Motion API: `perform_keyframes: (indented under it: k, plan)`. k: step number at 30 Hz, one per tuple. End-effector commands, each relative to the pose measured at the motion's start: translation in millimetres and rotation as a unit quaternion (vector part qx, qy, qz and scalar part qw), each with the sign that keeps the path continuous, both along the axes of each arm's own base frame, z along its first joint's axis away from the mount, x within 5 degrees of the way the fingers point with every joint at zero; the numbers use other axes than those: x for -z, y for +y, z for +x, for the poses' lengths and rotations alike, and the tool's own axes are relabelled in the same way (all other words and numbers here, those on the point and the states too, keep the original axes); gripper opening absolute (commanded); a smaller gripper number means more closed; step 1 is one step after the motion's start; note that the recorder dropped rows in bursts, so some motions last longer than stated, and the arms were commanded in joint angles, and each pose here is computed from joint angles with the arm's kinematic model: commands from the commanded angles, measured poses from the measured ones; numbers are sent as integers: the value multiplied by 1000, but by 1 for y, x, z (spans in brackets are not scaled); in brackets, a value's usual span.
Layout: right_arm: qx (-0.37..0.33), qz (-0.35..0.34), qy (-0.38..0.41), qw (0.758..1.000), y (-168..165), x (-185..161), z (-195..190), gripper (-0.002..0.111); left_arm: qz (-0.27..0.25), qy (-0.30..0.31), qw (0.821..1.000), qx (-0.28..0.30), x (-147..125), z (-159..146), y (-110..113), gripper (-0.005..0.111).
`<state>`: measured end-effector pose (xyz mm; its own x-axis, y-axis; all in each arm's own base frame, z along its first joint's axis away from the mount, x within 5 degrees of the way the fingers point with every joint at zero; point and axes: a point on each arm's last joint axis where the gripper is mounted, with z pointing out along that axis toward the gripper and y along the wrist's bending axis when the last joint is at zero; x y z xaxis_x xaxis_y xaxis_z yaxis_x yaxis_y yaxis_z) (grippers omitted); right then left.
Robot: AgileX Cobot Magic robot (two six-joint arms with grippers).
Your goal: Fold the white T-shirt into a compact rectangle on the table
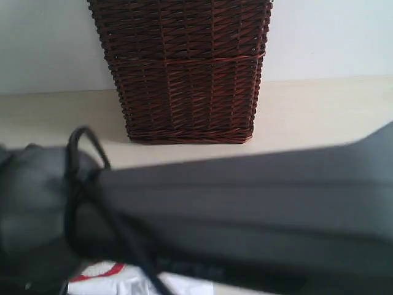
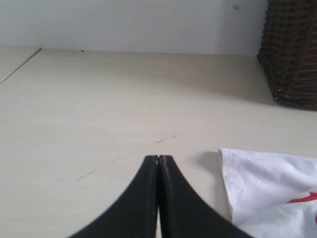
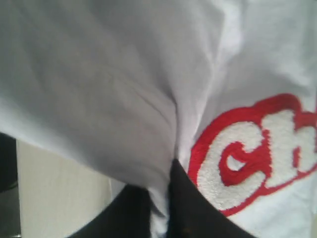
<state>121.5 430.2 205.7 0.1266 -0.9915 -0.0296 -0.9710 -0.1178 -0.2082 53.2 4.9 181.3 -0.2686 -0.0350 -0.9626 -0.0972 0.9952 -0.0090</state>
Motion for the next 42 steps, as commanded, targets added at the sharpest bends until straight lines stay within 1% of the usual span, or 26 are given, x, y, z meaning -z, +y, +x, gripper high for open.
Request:
perform_keyframes:
  k: [1,3,4,10,13,14,15,17,19,20,22,23,25,26,27,28,29,32,33,35,36,38,39,40,41,42]
  plan:
    - [58,42,-13,997,-20,-36,35,0,0,-5,1000,0,0,0,0,0]
    - [84,48,-12,995,-27,-40,49,0,0,-5,1000,0,0,0,0,0]
    - [109,48,-18,993,-34,-40,65,0,0,-5,1000,0,0,0,0,0]
    - [196,60,-72,976,-56,-51,104,0,0,-5,1000,0,0,0,0,0]
    - [258,105,-96,956,-63,-60,121,0,0,-5,1000,0,0,0,0,0]
    - [316,132,-114,933,-70,-67,132,0,0,-5,1000,0,0,0,0,0]
    - [339,143,-118,922,-71,-68,135,0,0,-5,1000,0,0,0,0,0]
    - [335,154,-118,922,-69,-71,133,0,0,-5,1000,0,0,0,0,0]
    - [321,178,-103,924,-58,-69,125,0,0,-5,1000,0,0,0,0,0]
    - [317,175,-88,928,-50,-60,118,0,0,-5,1000,0,0,0,0,0]
    - [306,132,-49,942,-38,-28,108,1,0,-5,1000,0,0,0,0,0]
    - [275,101,1,956,-30,-9,97,5,0,-5,1000,0,0,0,0,0]
    - [227,75,103,966,-17,18,75,22,0,-5,1000,0,0,0,0,0]
    - [221,75,125,964,-14,22,71,30,0,-5,1000,0,0,0,0,0]
    - [209,70,130,967,-10,27,64,45,0,-5,1000,0,0,0,0,0]
    - [203,62,121,970,-11,27,64,51,0,-5,1000,0,0,0,0,0]
    - [197,48,117,972,-13,27,63,54,0,-5,1000,0,0,0,0,0]
    - [169,29,135,976,-18,18,57,54,0,-5,1000,0,0,0,0,0]
    - [131,48,172,975,-15,10,49,54,0,-5,1000,0,0,0,0,0]
    - [91,72,211,971,-12,1,39,54,0,-5,1000,0,0,0,0,0]
    - [87,71,207,972,-12,0,40,54,0,-5,1000,0,0,0,0,0]
    - [89,69,111,987,-14,2,57,54,0,-5,1000,0,0,0,0,0]
    - [114,76,32,990,-15,1,72,54,0,-5,1000,0,0,0,0,0]
    - [127,85,3,988,-15,1,78,54,0,-5,1000,0,0,0,0,0]
    - [140,103,-2,985,-11,3,80,50,0,-5,1000,0,0,0,0,0]
    - [140,99,29,985,-8,12,75,38,0,-5,1000,0,0,0,0,0]
